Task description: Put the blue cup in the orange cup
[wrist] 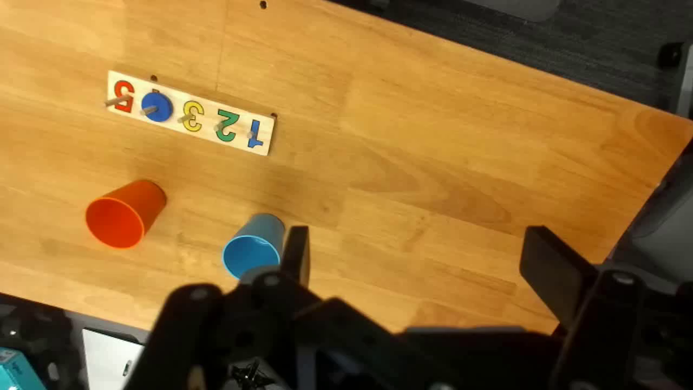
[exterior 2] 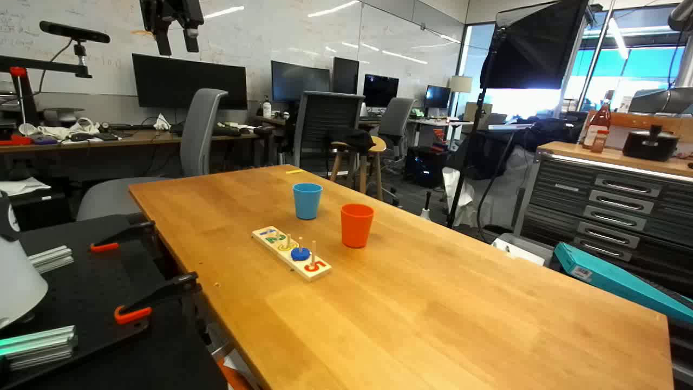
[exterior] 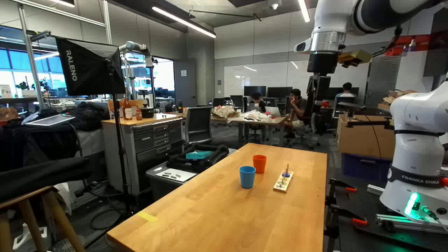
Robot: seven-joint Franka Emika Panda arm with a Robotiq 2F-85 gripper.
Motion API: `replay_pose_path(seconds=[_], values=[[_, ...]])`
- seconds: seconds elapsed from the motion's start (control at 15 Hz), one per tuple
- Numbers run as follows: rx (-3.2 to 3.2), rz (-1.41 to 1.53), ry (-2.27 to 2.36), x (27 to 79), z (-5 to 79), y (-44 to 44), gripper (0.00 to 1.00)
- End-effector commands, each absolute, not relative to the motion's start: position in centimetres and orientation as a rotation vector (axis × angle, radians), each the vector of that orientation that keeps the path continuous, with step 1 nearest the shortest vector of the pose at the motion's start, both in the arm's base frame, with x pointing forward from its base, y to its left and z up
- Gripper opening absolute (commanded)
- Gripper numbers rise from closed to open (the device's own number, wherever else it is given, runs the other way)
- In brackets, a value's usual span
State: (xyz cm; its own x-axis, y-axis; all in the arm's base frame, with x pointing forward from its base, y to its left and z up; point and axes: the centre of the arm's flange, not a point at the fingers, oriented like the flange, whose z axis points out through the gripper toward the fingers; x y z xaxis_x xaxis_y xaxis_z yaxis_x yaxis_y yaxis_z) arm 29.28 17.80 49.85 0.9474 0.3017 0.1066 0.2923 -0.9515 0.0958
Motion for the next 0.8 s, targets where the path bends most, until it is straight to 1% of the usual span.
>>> replay_pose_path(seconds=[0.0,0.4,0.73], values=[[3.023,0.188,0.462,29.3,49.9,17.8,1.00],[3.033,0.242,0.471,29.8,49.8,17.9,1.00],[3.064,0.316,0.348,36.4,47.2,17.2,1.00]])
